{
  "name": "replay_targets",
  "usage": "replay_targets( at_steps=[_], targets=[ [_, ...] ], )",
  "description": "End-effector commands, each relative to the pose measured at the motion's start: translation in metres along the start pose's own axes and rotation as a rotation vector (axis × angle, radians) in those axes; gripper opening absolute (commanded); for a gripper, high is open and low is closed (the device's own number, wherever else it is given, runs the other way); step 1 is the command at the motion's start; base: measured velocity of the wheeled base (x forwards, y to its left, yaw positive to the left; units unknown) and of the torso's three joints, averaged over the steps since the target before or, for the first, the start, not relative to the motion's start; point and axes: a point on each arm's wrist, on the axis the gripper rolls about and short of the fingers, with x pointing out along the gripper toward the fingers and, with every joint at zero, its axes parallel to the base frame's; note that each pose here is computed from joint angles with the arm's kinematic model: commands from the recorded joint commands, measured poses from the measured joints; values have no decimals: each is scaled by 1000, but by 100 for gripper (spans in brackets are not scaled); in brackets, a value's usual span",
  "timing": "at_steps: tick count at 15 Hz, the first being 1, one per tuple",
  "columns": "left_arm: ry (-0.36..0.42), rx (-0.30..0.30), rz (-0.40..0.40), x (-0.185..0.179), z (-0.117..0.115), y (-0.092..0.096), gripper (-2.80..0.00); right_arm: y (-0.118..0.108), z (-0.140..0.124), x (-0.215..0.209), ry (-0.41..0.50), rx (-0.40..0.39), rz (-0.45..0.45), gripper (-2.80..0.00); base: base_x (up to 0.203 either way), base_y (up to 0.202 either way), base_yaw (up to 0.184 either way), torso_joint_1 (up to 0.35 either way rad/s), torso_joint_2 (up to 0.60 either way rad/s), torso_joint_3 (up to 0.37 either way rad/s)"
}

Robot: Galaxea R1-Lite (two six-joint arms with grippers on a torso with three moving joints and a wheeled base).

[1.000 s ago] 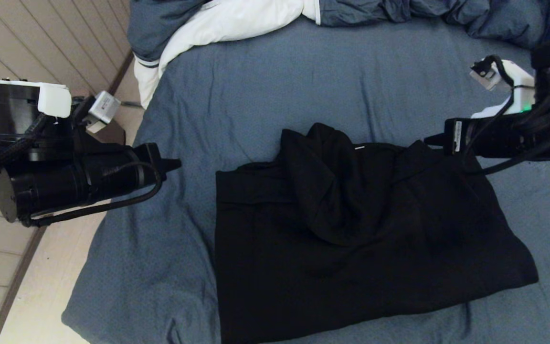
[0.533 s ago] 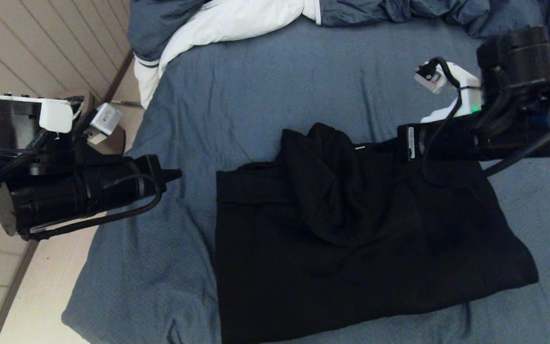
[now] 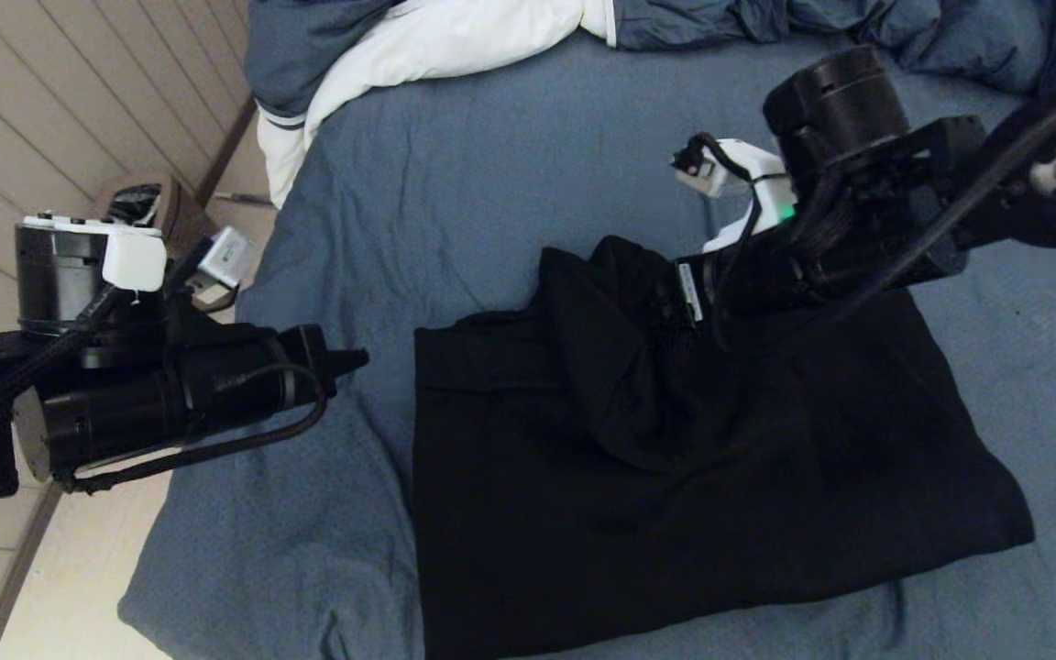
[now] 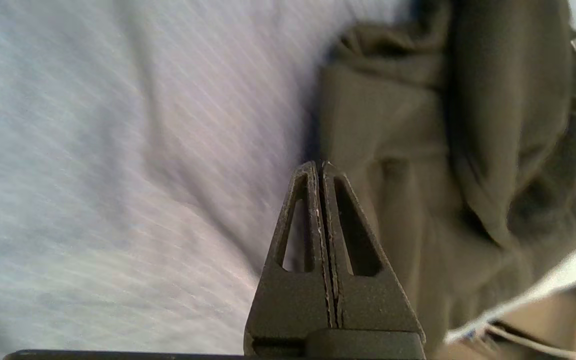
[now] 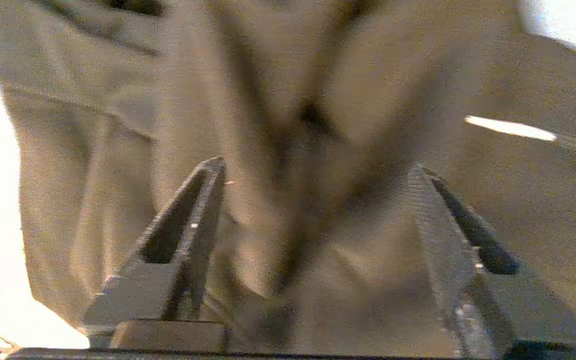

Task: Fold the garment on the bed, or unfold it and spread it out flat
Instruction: Unfold the black sweatshirt

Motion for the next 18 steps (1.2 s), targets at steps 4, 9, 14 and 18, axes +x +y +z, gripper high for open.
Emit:
replay_targets(
  at_steps=[4, 9, 14, 18],
  targets=[
    [64, -10, -39, 8, -15, -11, -280, 26, -9, 30, 70, -77, 11, 0, 0, 0, 0, 0, 0, 0],
    [83, -12, -35, 14, -19, -10, -280, 27, -18, 44, 109, -133, -77, -280, 0, 0, 0, 0, 0, 0],
    [95, -13, -29, 20, -22, -9, -280, 28, -6, 39, 54, -140, -109, -280, 0, 0, 0, 0, 0, 0],
    [103, -13, -27, 22, -23, -8, -280, 25, 17, 45, -84, -111, -193, -280, 0, 0, 0, 0, 0, 0]
  ],
)
